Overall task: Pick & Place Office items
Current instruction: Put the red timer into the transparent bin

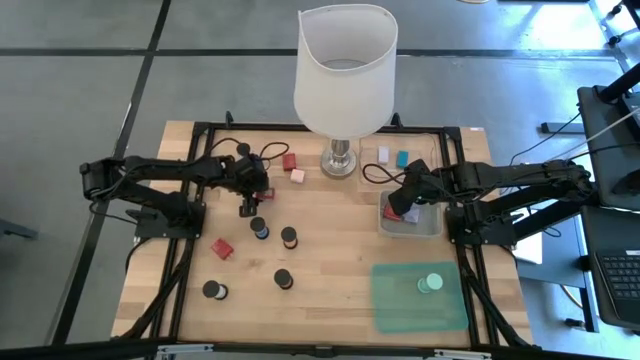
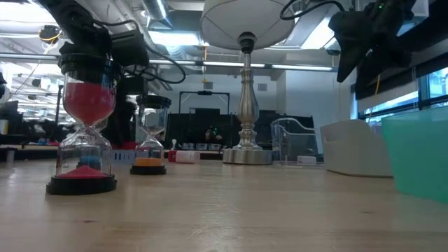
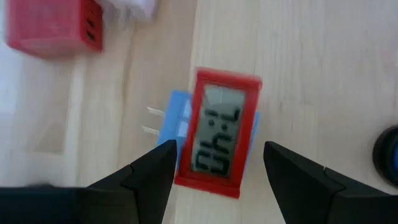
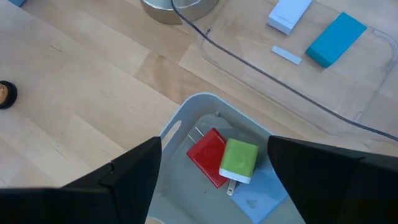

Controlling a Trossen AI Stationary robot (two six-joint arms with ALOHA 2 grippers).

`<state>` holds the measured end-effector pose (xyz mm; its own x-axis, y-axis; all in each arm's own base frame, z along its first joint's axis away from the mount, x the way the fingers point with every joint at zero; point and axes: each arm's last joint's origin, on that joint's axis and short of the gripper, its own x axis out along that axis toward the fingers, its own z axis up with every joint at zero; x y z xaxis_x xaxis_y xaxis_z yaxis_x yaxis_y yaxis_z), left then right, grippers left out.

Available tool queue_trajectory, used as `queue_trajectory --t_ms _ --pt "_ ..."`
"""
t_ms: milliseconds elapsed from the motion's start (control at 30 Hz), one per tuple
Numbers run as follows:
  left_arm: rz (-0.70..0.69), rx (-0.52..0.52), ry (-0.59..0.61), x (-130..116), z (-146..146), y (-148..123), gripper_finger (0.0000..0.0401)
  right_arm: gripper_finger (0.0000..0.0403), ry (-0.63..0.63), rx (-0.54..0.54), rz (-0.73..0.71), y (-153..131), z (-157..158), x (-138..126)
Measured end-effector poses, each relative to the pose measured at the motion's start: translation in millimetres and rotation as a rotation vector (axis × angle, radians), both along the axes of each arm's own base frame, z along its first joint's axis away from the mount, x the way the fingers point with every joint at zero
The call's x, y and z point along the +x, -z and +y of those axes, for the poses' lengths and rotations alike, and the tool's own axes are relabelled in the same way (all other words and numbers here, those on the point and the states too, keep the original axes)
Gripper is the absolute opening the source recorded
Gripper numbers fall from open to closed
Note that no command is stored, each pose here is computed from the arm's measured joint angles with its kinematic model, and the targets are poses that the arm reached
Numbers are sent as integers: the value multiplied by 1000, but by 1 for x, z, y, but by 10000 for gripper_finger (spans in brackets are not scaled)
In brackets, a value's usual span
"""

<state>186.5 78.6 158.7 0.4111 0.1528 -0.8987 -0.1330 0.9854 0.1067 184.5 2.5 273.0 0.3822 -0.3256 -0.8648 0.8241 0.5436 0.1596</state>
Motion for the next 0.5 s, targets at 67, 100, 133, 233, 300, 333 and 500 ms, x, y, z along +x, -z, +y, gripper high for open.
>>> queue_trajectory --t_ms 67,100,133,233,300,333,500 --pt "6 -7 -10 -1 -1 2 239 297 0 0 0 0 0 0" --pt "3 -7 -12 -1 0 2 239 297 0 0 0 0 0 0" --pt "-1 -5 -15 -1 0 2 239 297 0 0 0 0 0 0" --pt "-26 -1 -27 1 1 1 239 297 1 0 0 0 0 0" --pt "-24 -2 -28 1 0 1 239 297 2 1 -1 0 0 0" --pt "-24 -3 -28 1 0 1 239 297 2 1 -1 0 0 0" --pt "-25 -4 -27 1 0 1 215 297 2 1 -1 0 0 0"
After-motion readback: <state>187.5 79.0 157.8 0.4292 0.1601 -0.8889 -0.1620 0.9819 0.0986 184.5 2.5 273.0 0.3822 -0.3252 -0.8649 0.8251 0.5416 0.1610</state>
